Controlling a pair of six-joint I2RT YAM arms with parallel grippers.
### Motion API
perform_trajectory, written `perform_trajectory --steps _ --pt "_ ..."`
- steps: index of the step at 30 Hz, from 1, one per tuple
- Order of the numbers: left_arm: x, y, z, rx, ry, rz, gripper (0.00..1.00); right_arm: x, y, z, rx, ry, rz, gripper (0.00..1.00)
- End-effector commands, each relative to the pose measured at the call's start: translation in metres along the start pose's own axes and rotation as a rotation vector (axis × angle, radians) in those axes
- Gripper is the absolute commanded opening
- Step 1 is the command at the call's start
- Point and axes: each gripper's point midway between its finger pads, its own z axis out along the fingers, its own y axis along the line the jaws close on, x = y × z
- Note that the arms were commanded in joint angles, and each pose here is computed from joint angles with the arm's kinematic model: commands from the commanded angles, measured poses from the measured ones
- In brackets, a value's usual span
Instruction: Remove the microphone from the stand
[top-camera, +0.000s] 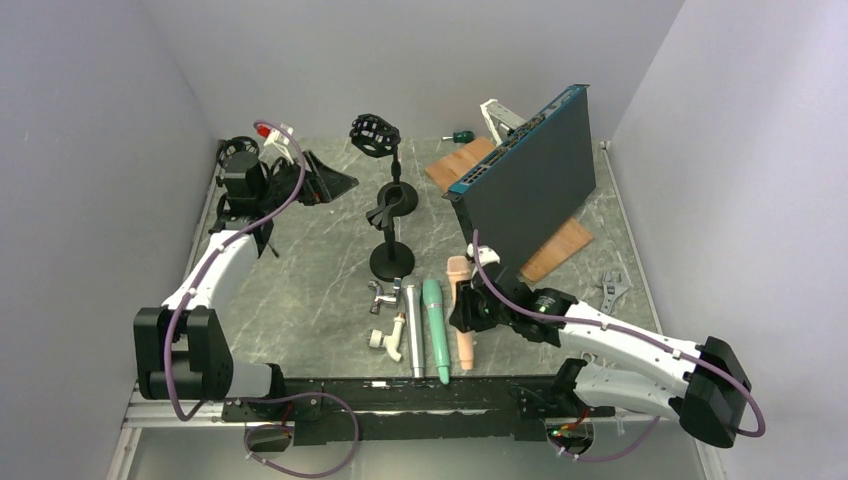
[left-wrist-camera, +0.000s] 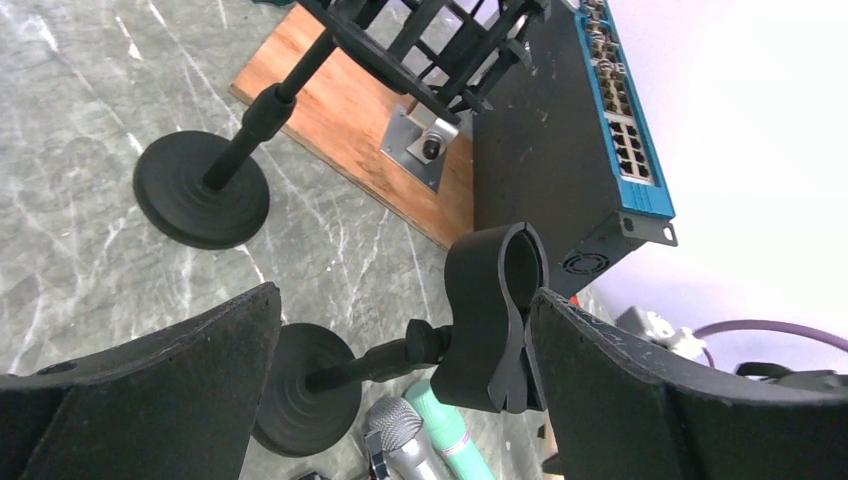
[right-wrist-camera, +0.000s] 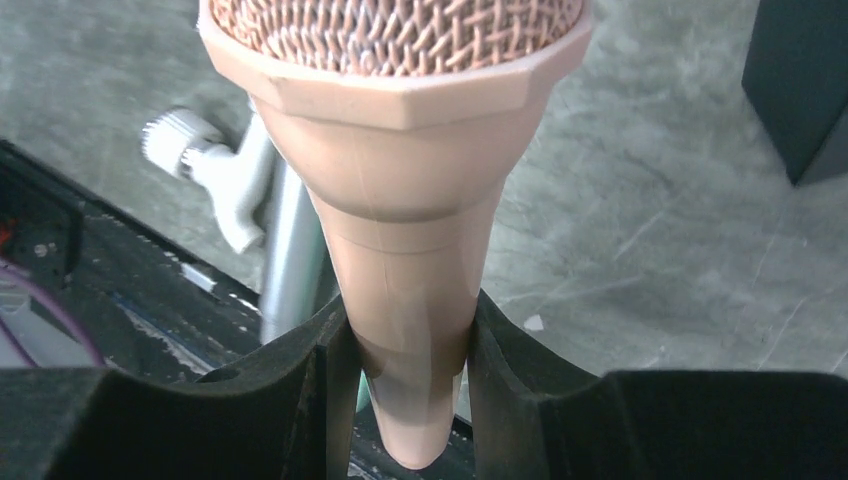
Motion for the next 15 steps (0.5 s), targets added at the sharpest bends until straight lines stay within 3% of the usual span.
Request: perform_trajectory --steps 1,9,15 --pt "-0.009 -0.017 0.005 0.095 -0.015 0.010 0.98 -0.006 0.002 0.005 -0.012 -0.095 0.146 0.08" --pt "-0.001 -0.014 0.010 0.098 0.029 -0.022 1.00 0.004 -0.020 0.014 0.037 -0.172 0.243 0.18" --pt "0.000 -0.008 0.010 0.059 0.039 0.000 0.99 0.008 -0.033 0.022 0.104 -0.166 0.214 0.20"
